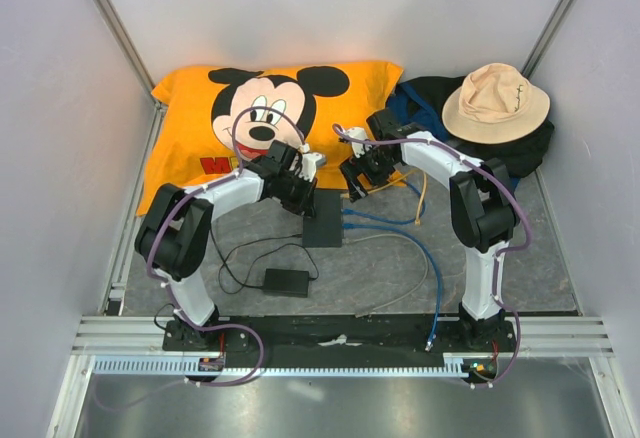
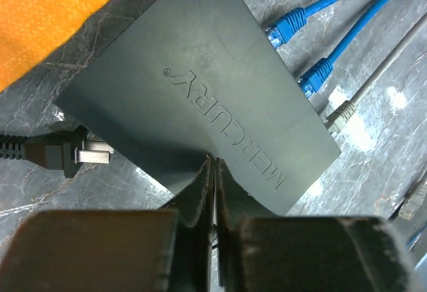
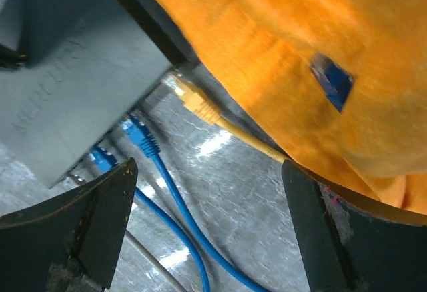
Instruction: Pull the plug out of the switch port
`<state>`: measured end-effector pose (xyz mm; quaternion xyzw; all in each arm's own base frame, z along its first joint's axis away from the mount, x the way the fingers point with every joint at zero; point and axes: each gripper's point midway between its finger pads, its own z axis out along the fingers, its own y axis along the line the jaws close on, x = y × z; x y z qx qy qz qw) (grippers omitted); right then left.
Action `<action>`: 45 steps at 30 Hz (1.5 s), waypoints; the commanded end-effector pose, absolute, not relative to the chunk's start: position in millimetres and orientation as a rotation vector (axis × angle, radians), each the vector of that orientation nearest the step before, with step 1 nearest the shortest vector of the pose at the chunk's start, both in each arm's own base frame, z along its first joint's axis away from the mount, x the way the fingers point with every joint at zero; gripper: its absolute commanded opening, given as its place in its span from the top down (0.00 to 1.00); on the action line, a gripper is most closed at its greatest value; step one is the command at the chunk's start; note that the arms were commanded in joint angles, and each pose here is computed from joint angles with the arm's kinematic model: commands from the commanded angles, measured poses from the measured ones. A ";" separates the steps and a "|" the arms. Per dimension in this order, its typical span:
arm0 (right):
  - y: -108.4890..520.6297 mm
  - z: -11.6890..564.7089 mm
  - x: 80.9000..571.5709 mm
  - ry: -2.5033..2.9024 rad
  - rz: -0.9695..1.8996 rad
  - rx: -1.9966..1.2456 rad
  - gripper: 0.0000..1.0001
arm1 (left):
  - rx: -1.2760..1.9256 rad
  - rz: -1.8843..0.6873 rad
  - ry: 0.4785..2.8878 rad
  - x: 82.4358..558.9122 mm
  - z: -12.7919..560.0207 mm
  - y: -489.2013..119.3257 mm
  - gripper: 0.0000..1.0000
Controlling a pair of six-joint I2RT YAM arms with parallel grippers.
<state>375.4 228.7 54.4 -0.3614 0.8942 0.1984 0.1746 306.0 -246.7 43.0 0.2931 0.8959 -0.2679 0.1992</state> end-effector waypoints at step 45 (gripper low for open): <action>245.8 55.1 390.8 2.181 0.661 -1.543 0.07 | 0.520 -0.321 2.770 296.9 -11.8 -204.3 0.98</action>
